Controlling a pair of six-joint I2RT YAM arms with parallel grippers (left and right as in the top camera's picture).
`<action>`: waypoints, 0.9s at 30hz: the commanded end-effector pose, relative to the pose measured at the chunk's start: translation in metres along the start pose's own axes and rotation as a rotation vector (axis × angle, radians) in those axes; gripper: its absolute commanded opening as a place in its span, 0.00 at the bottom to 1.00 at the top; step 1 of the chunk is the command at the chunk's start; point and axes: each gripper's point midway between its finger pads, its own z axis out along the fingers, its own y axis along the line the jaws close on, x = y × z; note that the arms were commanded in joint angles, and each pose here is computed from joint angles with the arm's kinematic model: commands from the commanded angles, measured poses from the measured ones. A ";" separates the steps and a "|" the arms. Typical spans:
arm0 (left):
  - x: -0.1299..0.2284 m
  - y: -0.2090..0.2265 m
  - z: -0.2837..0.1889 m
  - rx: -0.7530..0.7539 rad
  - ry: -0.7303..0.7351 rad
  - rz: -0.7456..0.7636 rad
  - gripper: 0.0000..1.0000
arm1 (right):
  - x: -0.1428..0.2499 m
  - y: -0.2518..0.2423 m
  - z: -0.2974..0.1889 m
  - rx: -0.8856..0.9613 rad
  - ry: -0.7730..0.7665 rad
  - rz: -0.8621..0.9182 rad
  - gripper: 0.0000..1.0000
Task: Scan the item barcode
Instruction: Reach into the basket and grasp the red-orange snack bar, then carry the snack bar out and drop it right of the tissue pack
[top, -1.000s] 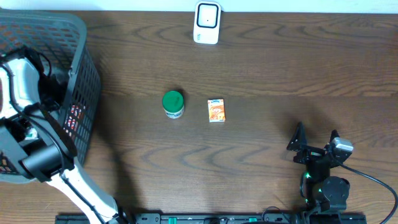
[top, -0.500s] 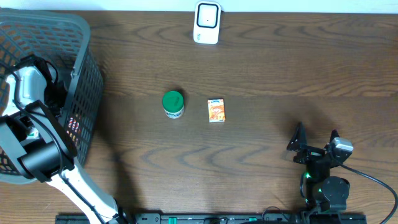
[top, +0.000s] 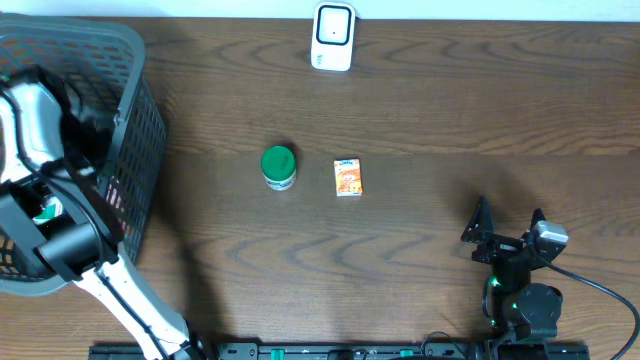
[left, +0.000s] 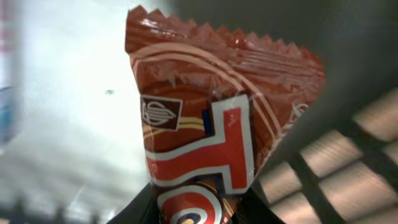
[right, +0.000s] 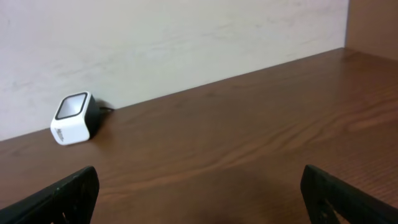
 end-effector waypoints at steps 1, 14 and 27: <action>-0.010 -0.002 -0.076 -0.002 -0.188 -0.021 0.27 | 0.000 -0.002 0.000 0.012 0.000 0.011 0.99; 0.126 -0.124 -0.276 0.572 -0.606 0.227 0.27 | 0.000 -0.002 0.000 0.012 0.000 0.011 0.99; 0.284 -0.291 -0.276 0.711 -0.531 0.944 0.32 | 0.001 -0.002 0.000 0.012 0.000 0.011 0.99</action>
